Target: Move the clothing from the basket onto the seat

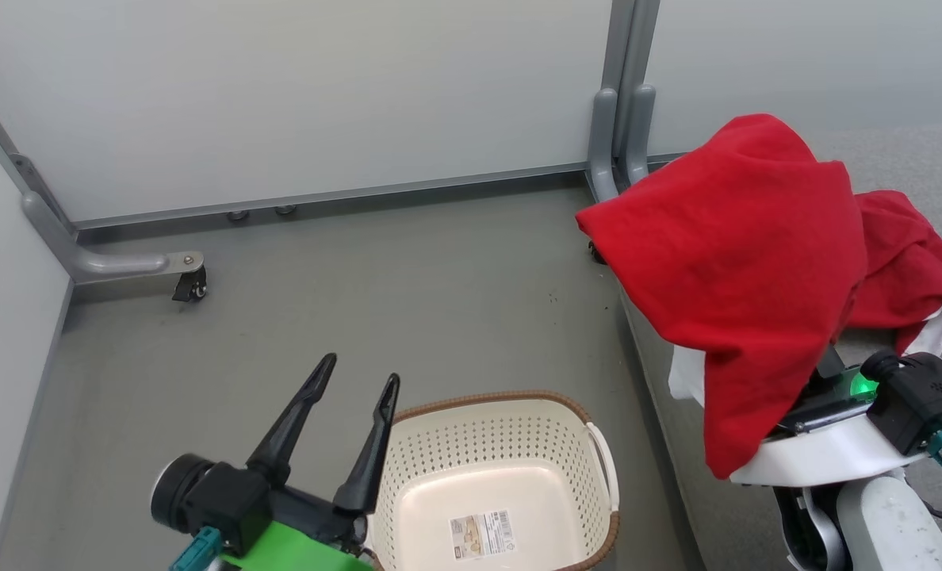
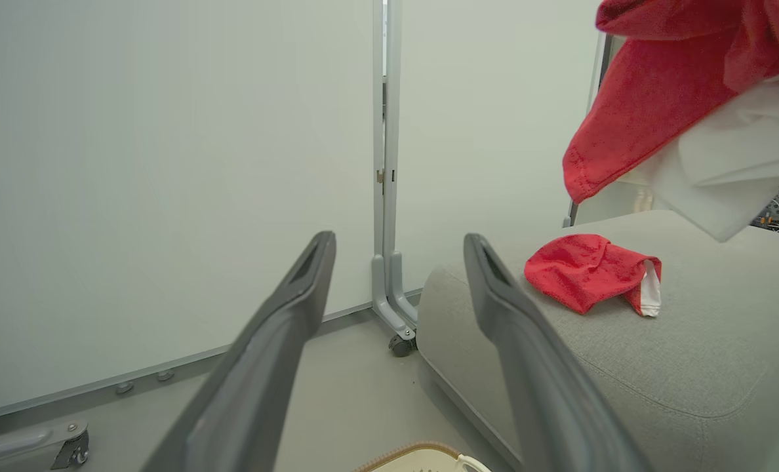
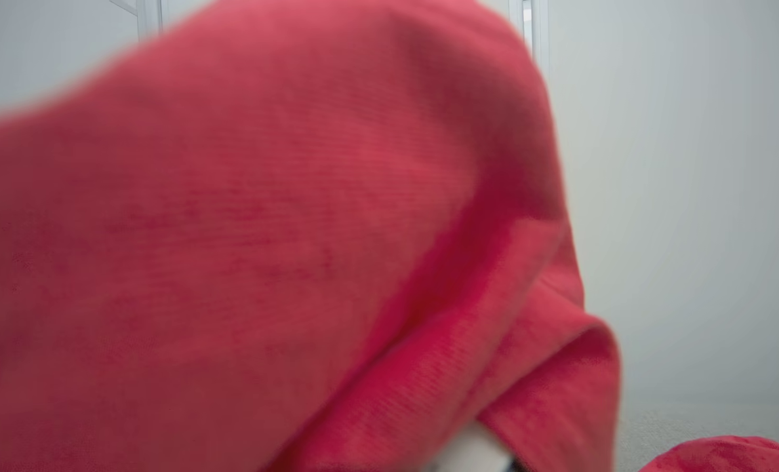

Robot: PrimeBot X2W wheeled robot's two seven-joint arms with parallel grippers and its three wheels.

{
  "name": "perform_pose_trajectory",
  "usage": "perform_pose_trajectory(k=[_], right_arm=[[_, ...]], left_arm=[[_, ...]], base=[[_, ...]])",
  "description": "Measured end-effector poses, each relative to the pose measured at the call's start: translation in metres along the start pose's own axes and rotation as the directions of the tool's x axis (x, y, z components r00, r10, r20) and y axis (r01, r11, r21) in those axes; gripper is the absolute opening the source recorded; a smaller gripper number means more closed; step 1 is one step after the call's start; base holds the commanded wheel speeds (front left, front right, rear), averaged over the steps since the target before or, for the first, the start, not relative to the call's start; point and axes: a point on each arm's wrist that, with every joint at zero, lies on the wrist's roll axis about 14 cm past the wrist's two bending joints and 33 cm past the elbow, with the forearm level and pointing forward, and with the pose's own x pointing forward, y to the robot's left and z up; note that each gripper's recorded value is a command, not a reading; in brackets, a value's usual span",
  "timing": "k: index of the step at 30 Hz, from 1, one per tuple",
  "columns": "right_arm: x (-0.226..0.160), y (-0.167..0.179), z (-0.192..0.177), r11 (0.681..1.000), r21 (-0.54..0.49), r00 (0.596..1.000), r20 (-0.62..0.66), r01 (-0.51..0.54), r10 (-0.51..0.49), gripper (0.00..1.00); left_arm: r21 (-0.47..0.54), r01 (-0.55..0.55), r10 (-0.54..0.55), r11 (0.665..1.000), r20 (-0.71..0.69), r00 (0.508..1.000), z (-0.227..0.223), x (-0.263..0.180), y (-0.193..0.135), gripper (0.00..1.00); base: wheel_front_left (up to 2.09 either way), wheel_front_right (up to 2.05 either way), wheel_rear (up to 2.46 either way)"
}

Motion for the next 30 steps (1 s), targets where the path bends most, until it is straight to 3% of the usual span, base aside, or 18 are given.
perform_pose_trajectory(k=[5,12,18,30], right_arm=[[-0.008,-0.012,-0.004,0.999,-0.014,0.999,-0.019,0.038,-0.038,0.00],[-0.017,-0.029,-0.006,0.995,-0.032,0.995,-0.033,0.095,-0.096,0.00],[-0.023,-0.037,-0.009,0.992,-0.038,0.991,-0.047,0.123,-0.124,0.00],[-0.025,-0.038,-0.011,0.991,-0.041,0.990,-0.055,0.129,-0.131,0.00]], left_arm=[[-0.030,-0.190,0.188,0.981,-0.063,0.980,-0.022,-0.024,0.043,1.00],[-0.040,-0.367,0.357,0.929,-0.155,0.921,-0.051,-0.062,0.076,1.00],[-0.046,-0.434,0.413,0.900,-0.232,0.881,-0.074,-0.085,0.082,1.00],[-0.053,-0.460,0.429,0.886,-0.277,0.859,-0.088,-0.095,0.080,1.00]], base=[[0.00,0.00,0.00],[0.00,0.00,0.00],[0.00,0.00,0.00],[0.00,0.00,0.00]])
